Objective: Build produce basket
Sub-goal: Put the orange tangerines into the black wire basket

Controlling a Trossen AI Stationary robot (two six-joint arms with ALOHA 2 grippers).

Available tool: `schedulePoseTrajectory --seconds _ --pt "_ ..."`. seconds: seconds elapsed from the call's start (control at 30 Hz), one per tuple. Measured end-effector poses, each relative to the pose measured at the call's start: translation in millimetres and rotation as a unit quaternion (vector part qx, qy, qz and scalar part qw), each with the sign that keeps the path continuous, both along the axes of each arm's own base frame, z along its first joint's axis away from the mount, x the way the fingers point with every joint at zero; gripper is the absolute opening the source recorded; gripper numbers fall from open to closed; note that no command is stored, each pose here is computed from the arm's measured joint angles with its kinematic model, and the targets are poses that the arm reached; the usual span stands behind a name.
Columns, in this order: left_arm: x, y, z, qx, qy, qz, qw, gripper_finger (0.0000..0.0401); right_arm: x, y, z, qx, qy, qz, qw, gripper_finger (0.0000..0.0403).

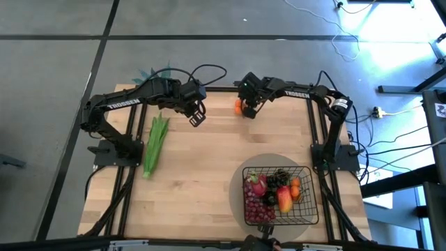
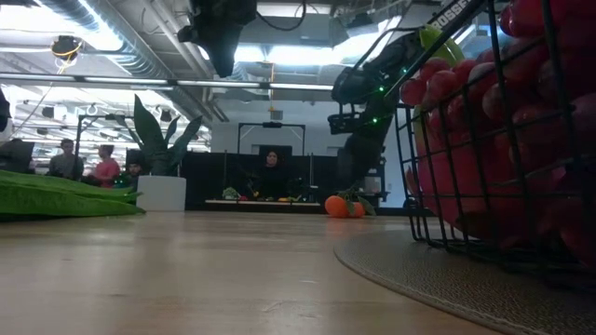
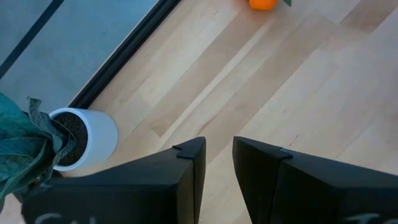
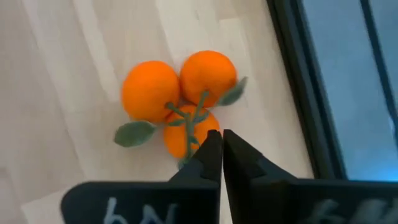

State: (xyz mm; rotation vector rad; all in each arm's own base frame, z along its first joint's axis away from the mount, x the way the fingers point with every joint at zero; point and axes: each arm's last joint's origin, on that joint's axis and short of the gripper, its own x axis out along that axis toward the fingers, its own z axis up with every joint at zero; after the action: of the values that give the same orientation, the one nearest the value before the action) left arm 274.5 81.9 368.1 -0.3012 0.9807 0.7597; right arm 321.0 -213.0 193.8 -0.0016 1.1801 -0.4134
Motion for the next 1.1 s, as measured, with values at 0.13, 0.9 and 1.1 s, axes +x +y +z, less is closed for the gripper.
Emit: schedulePoseTrajectory --seconds 0.13,0.9,1.1 --pt "0.0 0.0 0.0 0.000 0.000 0.000 1.000 0.0069 0.0 0.0 -0.1 0.016 -0.010 0.008 1.000 0.0003" --pt "-2.5 8.1 -0.1 0.000 0.000 0.015 1.000 0.0069 0.1 -0.3 2.7 0.010 0.003 0.030 0.999 0.0125" --pt "-3.6 11.5 -0.1 0.000 0.000 0.021 1.000 0.0069 7.4 -6.2 35.7 0.021 -0.022 0.014 0.999 0.0125"
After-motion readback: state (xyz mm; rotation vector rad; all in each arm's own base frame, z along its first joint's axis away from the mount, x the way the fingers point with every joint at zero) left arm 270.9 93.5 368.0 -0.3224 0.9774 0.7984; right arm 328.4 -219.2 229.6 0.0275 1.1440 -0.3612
